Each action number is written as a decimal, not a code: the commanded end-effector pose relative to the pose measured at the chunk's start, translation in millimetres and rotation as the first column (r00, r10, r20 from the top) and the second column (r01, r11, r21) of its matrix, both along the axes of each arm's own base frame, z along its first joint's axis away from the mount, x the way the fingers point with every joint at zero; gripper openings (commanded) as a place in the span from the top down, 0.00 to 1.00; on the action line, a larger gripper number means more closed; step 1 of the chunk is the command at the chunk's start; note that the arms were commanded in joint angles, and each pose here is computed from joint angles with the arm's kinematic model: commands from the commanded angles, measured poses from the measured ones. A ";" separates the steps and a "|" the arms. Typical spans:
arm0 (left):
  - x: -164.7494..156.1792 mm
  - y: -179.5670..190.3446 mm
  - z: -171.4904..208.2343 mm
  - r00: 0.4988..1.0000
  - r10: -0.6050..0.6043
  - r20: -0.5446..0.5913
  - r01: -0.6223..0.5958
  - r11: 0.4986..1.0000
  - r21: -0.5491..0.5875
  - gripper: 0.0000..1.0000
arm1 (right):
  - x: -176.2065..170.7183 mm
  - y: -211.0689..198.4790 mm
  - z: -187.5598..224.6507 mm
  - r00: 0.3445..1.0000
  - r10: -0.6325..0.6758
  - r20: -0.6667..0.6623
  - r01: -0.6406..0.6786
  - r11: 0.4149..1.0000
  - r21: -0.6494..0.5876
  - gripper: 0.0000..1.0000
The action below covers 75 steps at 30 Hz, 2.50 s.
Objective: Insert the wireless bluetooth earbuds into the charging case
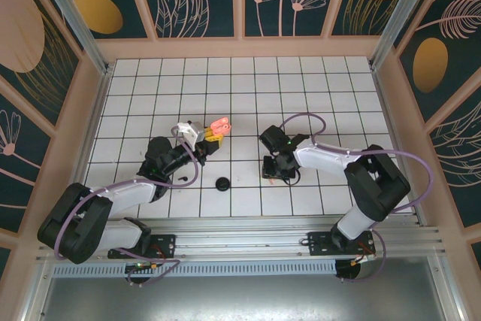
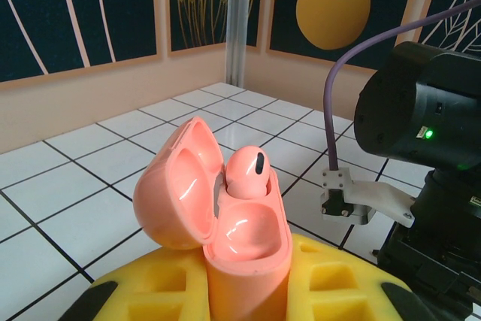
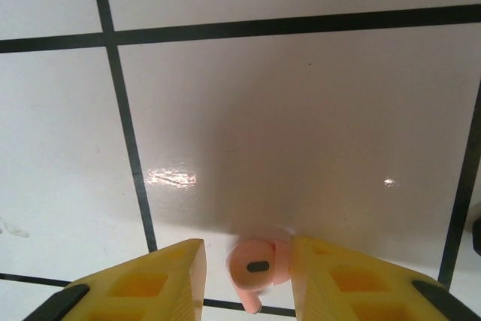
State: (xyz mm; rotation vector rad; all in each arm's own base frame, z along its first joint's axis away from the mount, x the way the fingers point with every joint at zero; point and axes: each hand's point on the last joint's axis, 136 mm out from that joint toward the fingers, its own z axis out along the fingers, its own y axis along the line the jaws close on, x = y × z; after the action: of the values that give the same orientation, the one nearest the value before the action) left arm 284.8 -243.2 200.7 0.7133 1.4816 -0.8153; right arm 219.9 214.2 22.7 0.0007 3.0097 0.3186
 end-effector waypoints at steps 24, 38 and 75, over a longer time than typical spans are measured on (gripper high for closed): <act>-3.2 -1.6 4.5 1.000 -0.012 0.026 0.012 1.000 0.004 0.90 | -1.4 -4.8 6.0 1.000 -0.017 0.016 0.018 0.999 -0.043 0.62; -3.8 -0.2 4.4 1.000 -0.004 0.028 0.004 1.000 0.011 0.90 | 12.2 4.5 2.7 0.999 0.003 0.039 -0.002 1.000 -0.028 0.68; -1.5 -18.8 27.2 0.996 -0.066 0.057 0.071 0.993 -0.099 0.92 | 57.7 59.4 263.3 0.457 -0.149 0.877 -0.405 0.843 0.355 0.77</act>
State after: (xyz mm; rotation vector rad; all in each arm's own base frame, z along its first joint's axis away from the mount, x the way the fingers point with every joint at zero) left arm 284.6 -254.8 200.7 0.7073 1.4636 -0.8776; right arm 278.7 265.5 241.3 -0.2221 2.0079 0.7861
